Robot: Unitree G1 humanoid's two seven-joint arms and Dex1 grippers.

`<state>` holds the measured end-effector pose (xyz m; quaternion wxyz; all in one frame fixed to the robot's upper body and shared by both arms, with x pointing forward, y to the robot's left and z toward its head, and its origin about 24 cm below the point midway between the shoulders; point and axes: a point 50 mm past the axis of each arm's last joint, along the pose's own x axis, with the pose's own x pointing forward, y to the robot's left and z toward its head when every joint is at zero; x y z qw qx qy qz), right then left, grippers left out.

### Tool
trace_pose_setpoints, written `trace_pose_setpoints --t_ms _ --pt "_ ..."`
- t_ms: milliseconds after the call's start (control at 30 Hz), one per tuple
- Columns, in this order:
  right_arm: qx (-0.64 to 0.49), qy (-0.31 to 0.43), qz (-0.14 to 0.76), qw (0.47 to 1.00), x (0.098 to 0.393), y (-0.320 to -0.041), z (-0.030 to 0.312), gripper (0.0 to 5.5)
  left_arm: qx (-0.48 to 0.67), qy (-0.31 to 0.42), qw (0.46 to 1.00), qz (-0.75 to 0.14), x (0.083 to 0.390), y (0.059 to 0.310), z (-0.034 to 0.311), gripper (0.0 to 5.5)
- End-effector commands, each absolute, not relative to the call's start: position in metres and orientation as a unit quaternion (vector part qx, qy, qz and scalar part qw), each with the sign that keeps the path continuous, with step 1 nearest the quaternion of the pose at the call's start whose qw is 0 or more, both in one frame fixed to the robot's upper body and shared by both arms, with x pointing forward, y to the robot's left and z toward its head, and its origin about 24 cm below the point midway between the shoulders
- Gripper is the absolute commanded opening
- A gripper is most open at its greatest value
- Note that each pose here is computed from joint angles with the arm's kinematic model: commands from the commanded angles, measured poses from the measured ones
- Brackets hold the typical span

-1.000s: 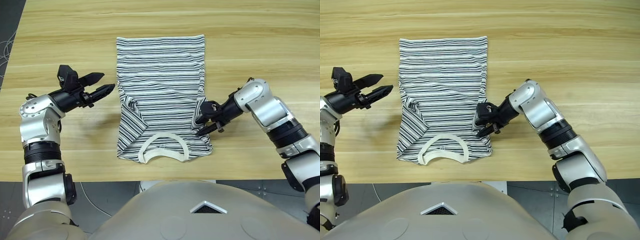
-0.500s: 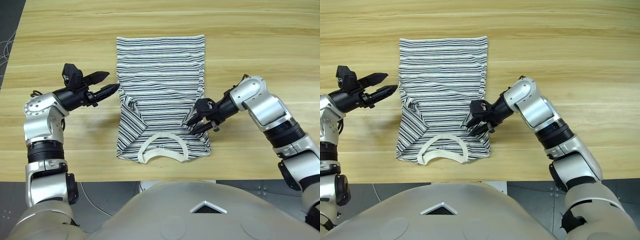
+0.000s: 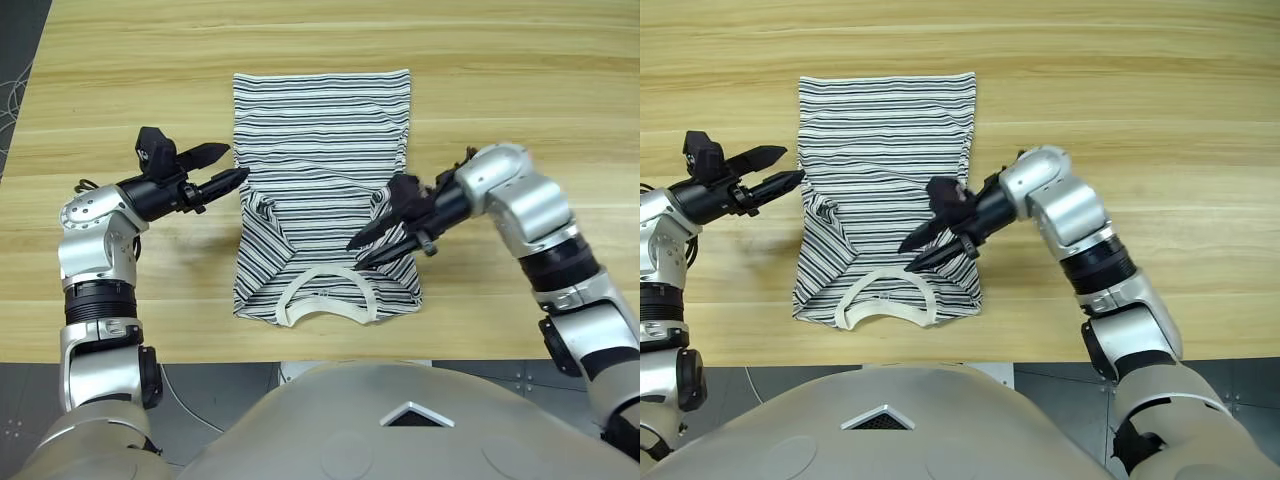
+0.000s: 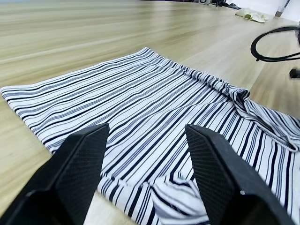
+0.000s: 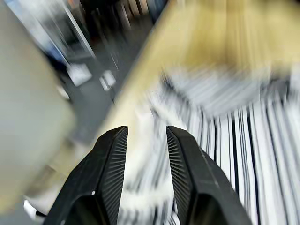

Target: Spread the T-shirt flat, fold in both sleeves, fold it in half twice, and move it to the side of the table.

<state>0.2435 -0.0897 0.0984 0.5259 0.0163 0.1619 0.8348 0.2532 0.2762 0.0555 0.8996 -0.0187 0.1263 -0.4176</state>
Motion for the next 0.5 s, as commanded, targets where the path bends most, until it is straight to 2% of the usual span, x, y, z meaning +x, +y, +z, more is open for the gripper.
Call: trace_pose_setpoints --t_ms 33,67,133,167,200,267,333,367,433,500 --pt "0.087 0.111 0.797 0.587 0.264 -0.146 0.143 1.51 0.007 0.008 0.918 -0.397 0.261 0.272 0.090 3.04" --pt "0.061 0.113 0.769 0.626 0.268 -0.165 0.143 1.51 0.036 -0.003 0.923 -0.384 0.260 0.273 0.094 3.04" --pt "-0.129 0.120 0.663 0.727 0.273 -0.205 0.120 1.51 0.180 -0.024 0.923 -0.338 0.253 0.281 0.103 3.04" --pt "-0.248 0.109 0.626 0.731 0.265 -0.221 0.106 1.51 0.275 -0.051 0.898 -0.340 0.242 0.279 0.109 3.04" --pt "-0.347 0.098 0.608 0.707 0.253 -0.233 0.093 1.51 0.364 -0.081 0.860 -0.349 0.234 0.274 0.116 3.04" --pt "-0.463 0.066 0.627 0.623 0.215 -0.248 0.071 1.51 0.565 -0.121 0.686 -0.442 0.207 0.257 0.116 3.04" --pt "-0.511 0.018 0.641 0.573 0.198 -0.251 0.065 1.51 0.652 -0.148 0.544 -0.506 0.191 0.253 0.111 3.04" --pt "-0.524 -0.018 0.647 0.554 0.194 -0.249 0.066 1.51 0.670 -0.166 0.491 -0.531 0.183 0.254 0.110 3.04" --pt "-0.546 -0.088 0.654 0.517 0.187 -0.242 0.066 1.51 0.694 -0.183 0.423 -0.553 0.173 0.265 0.110 3.04" --pt "-0.561 -0.119 0.653 0.494 0.183 -0.239 0.061 1.51 0.704 -0.169 0.418 -0.549 0.175 0.273 0.113 3.04"
